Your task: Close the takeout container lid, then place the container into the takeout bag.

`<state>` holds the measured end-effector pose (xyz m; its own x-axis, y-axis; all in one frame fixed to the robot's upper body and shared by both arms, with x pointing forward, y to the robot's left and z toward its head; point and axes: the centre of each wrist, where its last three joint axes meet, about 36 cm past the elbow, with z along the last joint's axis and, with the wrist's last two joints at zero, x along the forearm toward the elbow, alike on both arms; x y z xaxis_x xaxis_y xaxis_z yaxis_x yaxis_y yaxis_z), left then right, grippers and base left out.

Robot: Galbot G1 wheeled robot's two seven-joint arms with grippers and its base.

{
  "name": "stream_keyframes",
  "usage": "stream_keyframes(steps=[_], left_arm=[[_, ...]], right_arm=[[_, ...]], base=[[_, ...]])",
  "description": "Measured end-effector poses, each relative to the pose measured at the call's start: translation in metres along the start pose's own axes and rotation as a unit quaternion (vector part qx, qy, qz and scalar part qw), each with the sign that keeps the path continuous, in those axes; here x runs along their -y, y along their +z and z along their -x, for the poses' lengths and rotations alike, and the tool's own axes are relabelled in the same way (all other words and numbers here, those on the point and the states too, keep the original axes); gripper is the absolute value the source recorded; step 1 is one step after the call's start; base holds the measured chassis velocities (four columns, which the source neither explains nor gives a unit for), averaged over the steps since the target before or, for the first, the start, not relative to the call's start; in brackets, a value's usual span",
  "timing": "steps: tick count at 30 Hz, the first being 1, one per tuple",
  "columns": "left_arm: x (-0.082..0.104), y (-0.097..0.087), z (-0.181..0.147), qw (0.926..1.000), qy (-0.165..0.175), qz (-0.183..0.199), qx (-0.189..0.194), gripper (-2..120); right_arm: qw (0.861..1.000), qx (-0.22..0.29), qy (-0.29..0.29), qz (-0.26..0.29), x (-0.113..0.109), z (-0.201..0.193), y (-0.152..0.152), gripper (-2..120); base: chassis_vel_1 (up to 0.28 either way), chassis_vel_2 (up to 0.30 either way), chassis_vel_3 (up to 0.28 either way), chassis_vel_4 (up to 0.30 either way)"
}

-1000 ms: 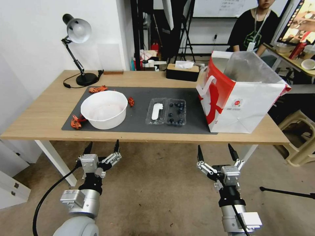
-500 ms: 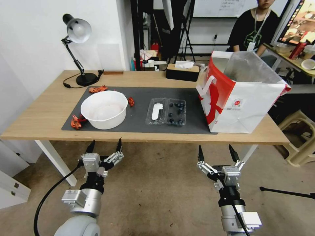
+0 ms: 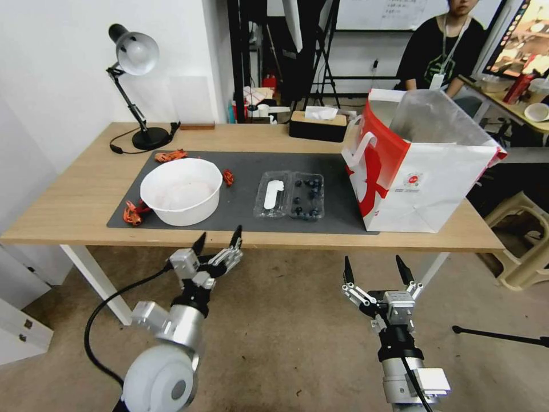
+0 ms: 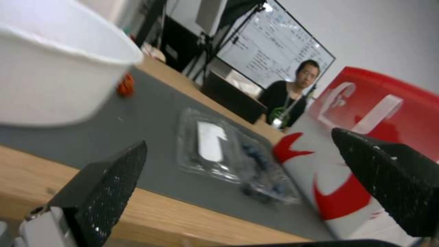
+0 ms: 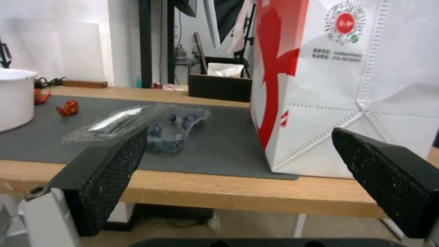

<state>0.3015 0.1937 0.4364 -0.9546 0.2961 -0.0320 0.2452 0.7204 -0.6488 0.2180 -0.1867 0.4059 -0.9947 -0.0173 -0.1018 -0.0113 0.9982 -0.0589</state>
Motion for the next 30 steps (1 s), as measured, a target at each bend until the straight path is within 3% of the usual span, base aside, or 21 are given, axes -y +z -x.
stream_keyframes(steps=[4, 7, 8, 9, 10, 12, 13, 15, 23, 30], left_arm=[[0.005, -0.005, 0.011, 0.9989, 0.004, -0.044, -0.014, 100], [0.015, -0.013, 0.032, 0.9895, -0.012, -0.132, -0.057, 100], [0.022, -0.019, 0.041, 0.9815, -0.024, -0.172, -0.082, 100], [0.022, -0.019, 0.041, 0.9815, -0.024, -0.172, -0.082, 100], [0.025, -0.022, 0.047, 0.9767, -0.028, -0.191, -0.094, 100], [0.035, -0.031, 0.071, 0.9578, -0.043, -0.254, -0.128, 100], [0.035, -0.031, 0.071, 0.9578, -0.043, -0.254, -0.128, 100], [0.041, -0.038, 0.093, 0.9443, -0.052, -0.290, -0.147, 100], [0.047, -0.034, 0.132, 0.9276, -0.085, -0.321, -0.172, 100], [0.050, -0.027, 0.147, 0.9233, -0.096, -0.327, -0.176, 100]], right_arm=[[1.000, -0.003, 0.000, 0.001, 0.000, 0.000, 0.002, 100], [1.000, -0.006, 0.005, 0.001, 0.000, 0.000, 0.004, 100], [1.000, -0.006, 0.008, 0.001, 0.000, 0.001, 0.004, 100], [1.000, -0.006, 0.008, 0.001, 0.000, 0.001, 0.004, 100], [1.000, -0.007, 0.009, 0.001, 0.000, 0.001, 0.004, 100], [1.000, -0.007, 0.015, 0.002, 0.001, 0.001, 0.004, 100], [1.000, -0.007, 0.015, 0.002, 0.001, 0.001, 0.004, 100], [1.000, -0.007, 0.019, 0.001, 0.002, 0.002, 0.004, 100], [1.000, -0.003, 0.029, -0.003, 0.006, 0.004, 0.002, 100], [0.999, -0.001, 0.034, -0.004, 0.007, 0.006, 0.001, 100]], base=[[0.000, 0.000, 0.000, 0.000], [0.000, 0.000, 0.000, 0.000], [0.000, 0.000, 0.000, 0.000], [0.000, 0.000, 0.000, 0.000], [0.000, 0.000, 0.000, 0.000], [0.000, 0.000, 0.000, 0.000], [0.000, 0.000, 0.000, 0.000], [0.000, 0.000, 0.000, 0.000], [0.000, 0.000, 0.000, 0.000], [0.000, 0.000, 0.000, 0.000]])
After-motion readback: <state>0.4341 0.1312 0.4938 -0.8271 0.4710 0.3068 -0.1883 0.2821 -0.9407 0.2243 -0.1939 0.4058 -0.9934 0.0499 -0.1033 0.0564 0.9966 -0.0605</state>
